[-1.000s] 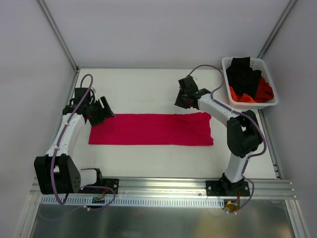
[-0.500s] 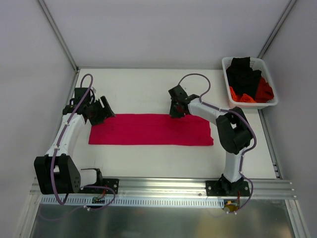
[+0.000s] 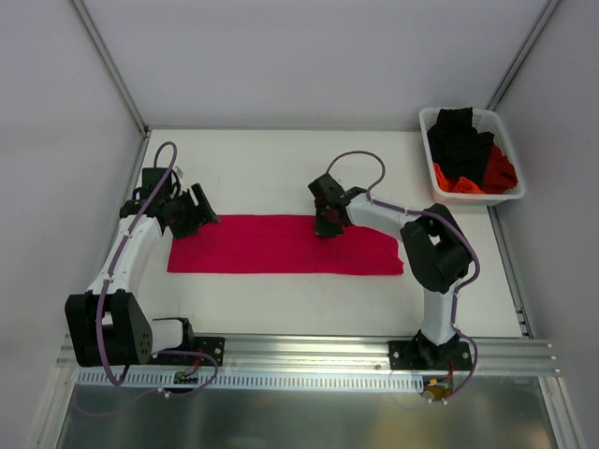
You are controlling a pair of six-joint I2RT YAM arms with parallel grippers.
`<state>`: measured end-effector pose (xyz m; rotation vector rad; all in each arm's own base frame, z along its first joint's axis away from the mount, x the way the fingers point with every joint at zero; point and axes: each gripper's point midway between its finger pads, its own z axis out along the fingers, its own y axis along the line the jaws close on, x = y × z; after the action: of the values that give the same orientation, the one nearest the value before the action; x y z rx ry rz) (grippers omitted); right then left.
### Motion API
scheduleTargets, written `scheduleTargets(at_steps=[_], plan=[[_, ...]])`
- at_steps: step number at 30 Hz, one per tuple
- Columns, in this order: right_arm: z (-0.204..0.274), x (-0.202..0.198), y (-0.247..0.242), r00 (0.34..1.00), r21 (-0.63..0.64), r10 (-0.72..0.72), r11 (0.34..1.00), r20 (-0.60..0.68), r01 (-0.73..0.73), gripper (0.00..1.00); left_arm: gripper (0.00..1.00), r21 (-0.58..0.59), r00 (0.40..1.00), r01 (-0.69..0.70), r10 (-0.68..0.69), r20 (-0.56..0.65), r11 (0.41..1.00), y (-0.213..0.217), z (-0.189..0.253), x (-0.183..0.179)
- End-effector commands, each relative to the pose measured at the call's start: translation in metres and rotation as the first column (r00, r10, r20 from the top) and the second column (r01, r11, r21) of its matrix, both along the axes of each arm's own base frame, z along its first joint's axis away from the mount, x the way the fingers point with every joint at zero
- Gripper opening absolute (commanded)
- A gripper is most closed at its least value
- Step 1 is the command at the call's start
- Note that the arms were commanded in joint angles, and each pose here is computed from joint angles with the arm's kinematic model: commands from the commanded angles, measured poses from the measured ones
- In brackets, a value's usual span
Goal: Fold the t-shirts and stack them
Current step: Fold the tshirt
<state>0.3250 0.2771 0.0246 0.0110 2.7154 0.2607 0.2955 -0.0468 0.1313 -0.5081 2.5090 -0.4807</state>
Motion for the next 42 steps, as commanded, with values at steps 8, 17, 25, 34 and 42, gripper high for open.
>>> scheduleTargets(at_steps=[8, 17, 25, 34, 42], plan=[[0.151, 0.012, -0.007, 0.974, 0.153, 0.008, 0.987, 0.225, -0.044, 0.41, 0.73, 0.003, 0.97, 0.198, -0.197, 0.143, 0.98, -0.017, 0.035, 0.01], [0.177, -0.007, -0.089, 0.908, 0.214, -0.295, 0.947, 0.297, 0.238, 0.99, 0.97, 0.201, 0.908, 0.278, -0.325, 0.263, 0.939, -0.003, 0.069, 0.026], [0.131, -0.032, -0.137, 0.701, 0.345, -0.711, 0.671, 0.051, 0.656, 0.99, 0.99, 0.444, 0.699, 0.434, -0.604, 0.383, 0.784, -0.008, 0.09, 0.044], [0.098, -0.052, -0.147, 0.416, 0.224, -0.898, 0.381, -0.141, 0.897, 0.99, 0.99, 0.581, 0.461, 0.563, -0.807, 0.37, 0.588, -0.03, 0.066, 0.04], [0.072, -0.036, -0.134, 0.276, 0.085, -0.944, 0.265, -0.181, 0.961, 0.99, 0.96, 0.624, 0.317, 0.651, -0.902, 0.293, 0.431, -0.05, 0.028, 0.039]])
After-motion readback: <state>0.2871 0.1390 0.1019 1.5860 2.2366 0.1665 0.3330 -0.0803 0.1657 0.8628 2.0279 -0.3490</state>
